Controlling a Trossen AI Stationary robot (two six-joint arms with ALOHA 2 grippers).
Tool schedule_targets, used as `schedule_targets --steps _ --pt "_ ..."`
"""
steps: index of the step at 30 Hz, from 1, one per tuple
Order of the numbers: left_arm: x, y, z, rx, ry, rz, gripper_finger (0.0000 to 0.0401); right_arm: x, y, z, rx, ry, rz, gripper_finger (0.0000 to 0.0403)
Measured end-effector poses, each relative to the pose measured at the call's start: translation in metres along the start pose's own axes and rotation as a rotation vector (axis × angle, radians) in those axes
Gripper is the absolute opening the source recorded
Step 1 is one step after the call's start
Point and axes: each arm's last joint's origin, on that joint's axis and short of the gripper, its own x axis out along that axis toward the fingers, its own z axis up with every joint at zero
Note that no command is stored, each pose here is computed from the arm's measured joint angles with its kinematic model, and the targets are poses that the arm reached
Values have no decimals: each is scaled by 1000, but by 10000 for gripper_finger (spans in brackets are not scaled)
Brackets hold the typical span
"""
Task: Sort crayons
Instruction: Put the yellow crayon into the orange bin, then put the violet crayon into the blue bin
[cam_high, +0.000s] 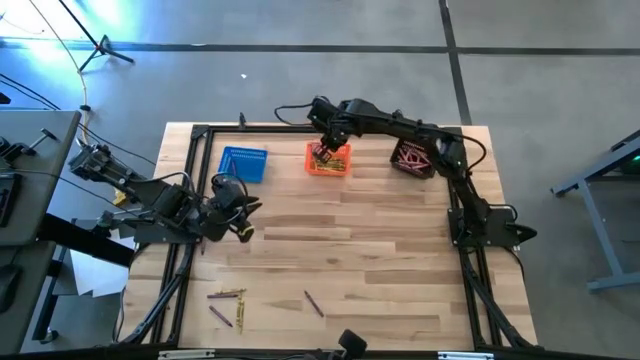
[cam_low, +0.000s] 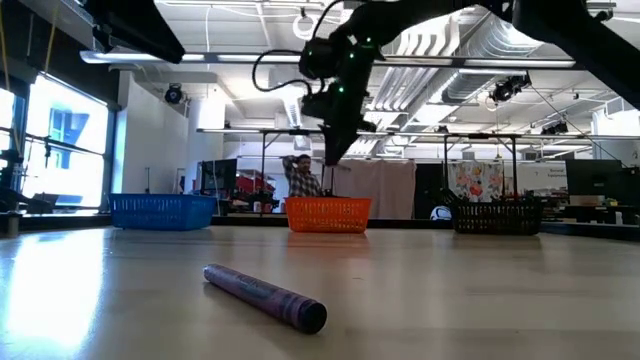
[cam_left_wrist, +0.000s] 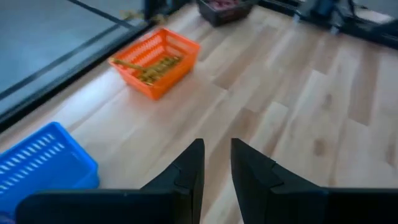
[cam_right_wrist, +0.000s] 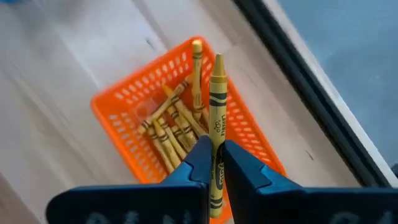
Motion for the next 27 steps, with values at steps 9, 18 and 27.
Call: schedule_targets --steps 9,18,27 --pt "11 11 8 -50 -24 102 65 40 5 -4 -121 92 44 19" --pt "18 18 11 -154 20 102 65 28 4 -6 -140 139 32 80" --pt "15 13 -4 -156 479 -257 65 -33 33 -8 -178 224 174 98"
